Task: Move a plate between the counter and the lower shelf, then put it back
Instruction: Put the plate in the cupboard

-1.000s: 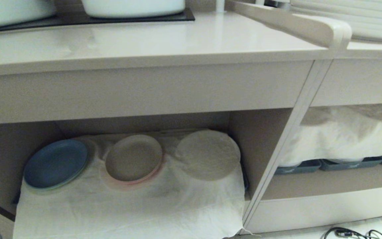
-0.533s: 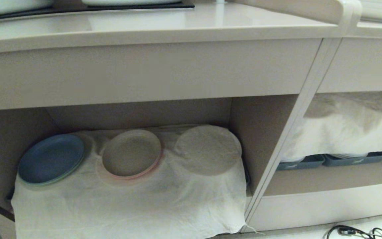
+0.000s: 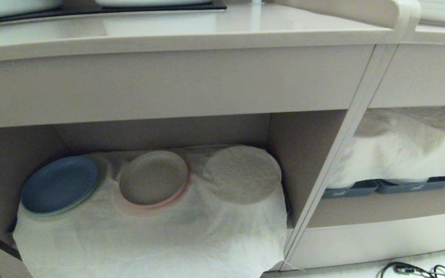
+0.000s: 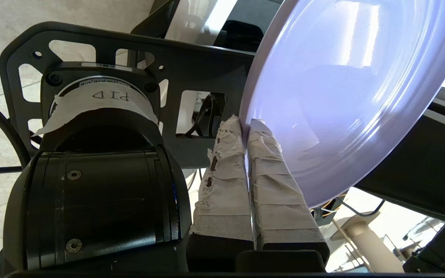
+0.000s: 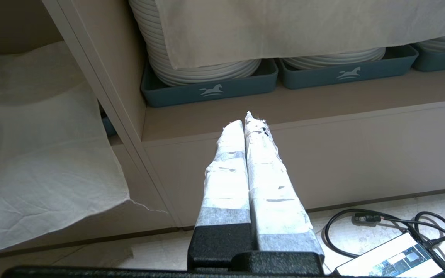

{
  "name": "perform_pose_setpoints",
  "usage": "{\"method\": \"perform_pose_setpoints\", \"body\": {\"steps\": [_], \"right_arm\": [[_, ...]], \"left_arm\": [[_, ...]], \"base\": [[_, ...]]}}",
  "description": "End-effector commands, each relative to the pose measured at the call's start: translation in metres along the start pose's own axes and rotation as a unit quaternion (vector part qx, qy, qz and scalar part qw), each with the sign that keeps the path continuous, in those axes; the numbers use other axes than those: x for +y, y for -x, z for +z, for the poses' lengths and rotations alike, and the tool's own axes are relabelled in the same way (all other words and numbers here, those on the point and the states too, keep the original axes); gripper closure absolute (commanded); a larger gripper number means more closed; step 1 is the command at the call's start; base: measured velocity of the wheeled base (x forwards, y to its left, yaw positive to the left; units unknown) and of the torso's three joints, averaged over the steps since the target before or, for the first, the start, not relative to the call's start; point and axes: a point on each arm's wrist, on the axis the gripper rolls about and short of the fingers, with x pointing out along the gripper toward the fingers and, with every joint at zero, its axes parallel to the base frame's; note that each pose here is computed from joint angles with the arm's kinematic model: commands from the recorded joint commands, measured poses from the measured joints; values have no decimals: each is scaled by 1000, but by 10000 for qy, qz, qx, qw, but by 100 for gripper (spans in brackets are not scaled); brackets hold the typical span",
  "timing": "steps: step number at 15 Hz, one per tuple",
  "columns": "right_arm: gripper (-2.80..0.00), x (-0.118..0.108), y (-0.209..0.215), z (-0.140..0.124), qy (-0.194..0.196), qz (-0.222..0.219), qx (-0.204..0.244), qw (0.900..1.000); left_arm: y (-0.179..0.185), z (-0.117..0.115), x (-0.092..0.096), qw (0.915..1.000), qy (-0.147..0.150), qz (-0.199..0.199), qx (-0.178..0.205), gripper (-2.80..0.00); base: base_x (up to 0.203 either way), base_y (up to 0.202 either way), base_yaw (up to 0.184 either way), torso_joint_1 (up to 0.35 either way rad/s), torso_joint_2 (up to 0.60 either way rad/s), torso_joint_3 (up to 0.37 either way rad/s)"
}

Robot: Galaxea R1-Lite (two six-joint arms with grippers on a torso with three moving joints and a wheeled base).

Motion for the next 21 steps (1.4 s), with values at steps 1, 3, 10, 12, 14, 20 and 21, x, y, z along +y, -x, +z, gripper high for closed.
{"method": "perform_pose_setpoints", "body": {"steps": [1, 3, 10, 12, 14, 20, 21], "right_arm": [[0, 0, 0, 0, -5, 0, -2, 10000], [0, 0, 0, 0, -3, -1, 12, 10000], [0, 0, 0, 0, -6, -2, -6, 10000], [0, 0, 0, 0, -5, 0, -2, 10000], [0, 0, 0, 0, -5, -2, 4, 10000], [0, 0, 0, 0, -5, 1, -5, 10000], [0, 0, 0, 0, -5, 0, 4, 10000]], "left_arm": [[0, -1, 0, 10000, 21, -3, 30, 0], [0, -1, 0, 10000, 21, -3, 30, 0], [0, 0, 0, 10000, 3, -47, 13, 0], [0, 4, -2, 9996, -52, -249, -106, 0], [-1, 7, -3, 9996, -53, -264, -81, 0], [-10, 34, -6, 9993, -52, -344, -96, 0], [-12, 39, -7, 9993, -51, -364, -74, 0]], "base": [[0, 0, 0, 0, 0, 0], [0, 0, 0, 0, 0, 0], [0, 0, 0, 0, 0, 0], [0, 0, 0, 0, 0, 0], [0, 0, 0, 0, 0, 0], [0, 0, 0, 0, 0, 0], [0, 0, 0, 0, 0, 0]]}}
